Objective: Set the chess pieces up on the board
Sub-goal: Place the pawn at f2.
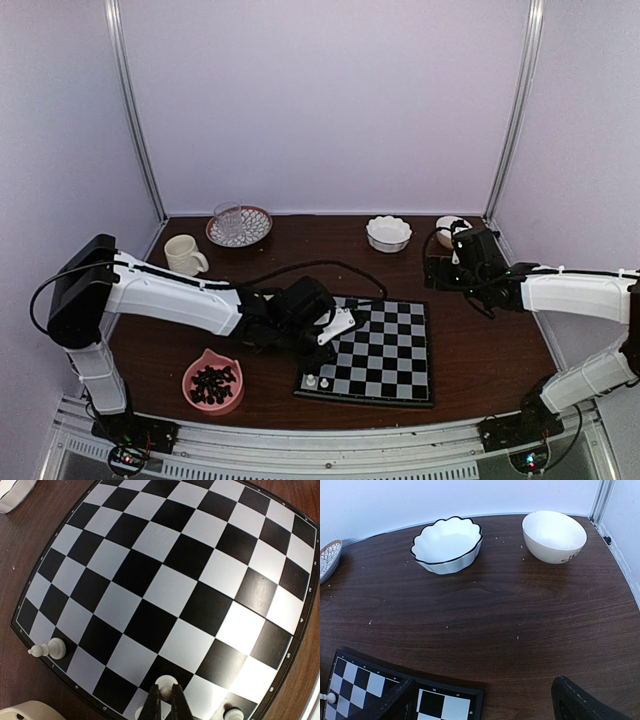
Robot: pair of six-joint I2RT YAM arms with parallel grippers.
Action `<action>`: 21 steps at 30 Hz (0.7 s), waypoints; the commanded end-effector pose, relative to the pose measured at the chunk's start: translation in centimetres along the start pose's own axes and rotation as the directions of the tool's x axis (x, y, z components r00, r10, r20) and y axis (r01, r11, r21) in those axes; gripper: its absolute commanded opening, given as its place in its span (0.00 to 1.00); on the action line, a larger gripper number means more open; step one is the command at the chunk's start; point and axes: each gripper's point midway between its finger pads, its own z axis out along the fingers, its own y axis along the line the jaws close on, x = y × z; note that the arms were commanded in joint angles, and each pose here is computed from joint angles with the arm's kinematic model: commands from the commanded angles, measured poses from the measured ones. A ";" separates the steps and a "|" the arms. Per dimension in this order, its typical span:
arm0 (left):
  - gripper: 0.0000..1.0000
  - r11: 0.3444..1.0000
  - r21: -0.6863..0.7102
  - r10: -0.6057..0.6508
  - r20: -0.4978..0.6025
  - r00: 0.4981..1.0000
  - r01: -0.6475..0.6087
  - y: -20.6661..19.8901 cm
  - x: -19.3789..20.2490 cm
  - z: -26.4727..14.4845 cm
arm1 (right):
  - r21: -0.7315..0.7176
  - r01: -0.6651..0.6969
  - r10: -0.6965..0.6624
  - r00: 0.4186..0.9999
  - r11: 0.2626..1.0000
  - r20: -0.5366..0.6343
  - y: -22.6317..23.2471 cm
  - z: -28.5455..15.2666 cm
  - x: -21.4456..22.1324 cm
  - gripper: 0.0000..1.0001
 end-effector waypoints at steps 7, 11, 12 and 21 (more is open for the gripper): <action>0.03 1.000 0.000 0.020 -0.004 1.000 -0.020 -0.2 -0.5 0.6 | 0.002 0.001 -0.001 1.000 1.000 0.030 0.2 -0.5 -1.2 0.96; 0.03 1.000 0.000 0.020 -0.007 1.000 -0.020 -0.2 -0.5 0.7 | 0.002 0.000 0.000 1.000 1.000 0.031 0.2 -0.6 -1.2 0.96; 0.03 1.000 0.001 0.019 -0.008 1.000 -0.019 -0.3 -0.5 0.7 | 0.002 0.000 0.000 1.000 1.000 0.031 0.2 -0.6 -1.3 0.96; 0.09 1.000 0.010 0.021 -0.012 1.000 -0.021 -0.5 -0.4 0.7 | 0.002 0.000 0.000 1.000 1.000 0.030 0.2 -0.6 -1.2 0.96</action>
